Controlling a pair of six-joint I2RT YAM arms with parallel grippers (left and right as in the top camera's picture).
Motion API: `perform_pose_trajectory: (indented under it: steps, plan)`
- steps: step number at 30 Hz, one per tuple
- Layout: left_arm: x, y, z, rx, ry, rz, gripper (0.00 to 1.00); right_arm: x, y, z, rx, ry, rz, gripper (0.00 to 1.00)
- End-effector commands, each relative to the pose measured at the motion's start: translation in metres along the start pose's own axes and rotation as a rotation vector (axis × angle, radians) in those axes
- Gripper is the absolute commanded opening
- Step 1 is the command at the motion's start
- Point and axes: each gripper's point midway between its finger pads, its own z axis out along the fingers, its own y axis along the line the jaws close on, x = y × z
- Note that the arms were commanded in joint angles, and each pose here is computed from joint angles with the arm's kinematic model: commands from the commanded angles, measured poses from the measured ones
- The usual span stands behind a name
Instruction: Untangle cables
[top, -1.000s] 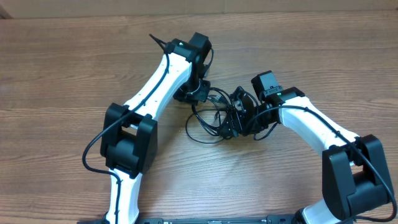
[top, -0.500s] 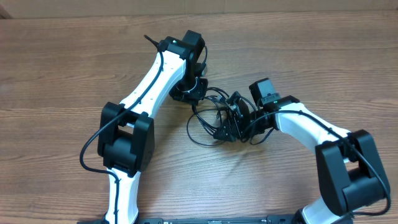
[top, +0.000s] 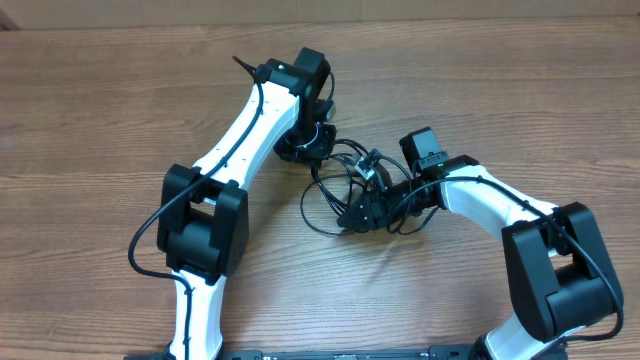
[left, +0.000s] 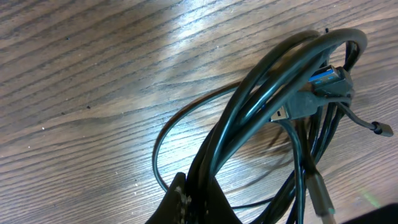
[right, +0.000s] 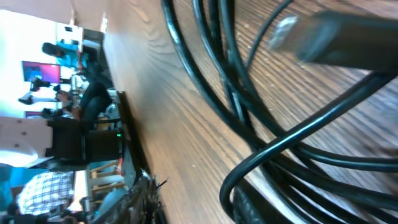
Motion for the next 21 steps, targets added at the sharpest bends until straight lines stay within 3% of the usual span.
perform_pose_trajectory:
  steps: [1, 8, 14, 21]
  plan:
    - [-0.006, -0.005, -0.005, 0.031, -0.021, 0.013, 0.04, 0.001, 0.011, 0.002, -0.064, 0.0, -0.005, 0.3]
    - [-0.006, -0.004, -0.005, 0.027, -0.023, 0.014, 0.04, -0.005, 0.04, -0.008, -0.251, -0.032, 0.002, 0.11]
    - [-0.007, -0.004, -0.005, 0.023, -0.024, 0.014, 0.04, -0.02, 0.067, -0.044, -0.492, -0.118, 0.046, 0.07]
    - [-0.005, -0.003, -0.002, 0.021, -0.019, 0.024, 0.04, -0.039, 0.048, -0.08, -0.511, -0.195, 0.226, 0.04]
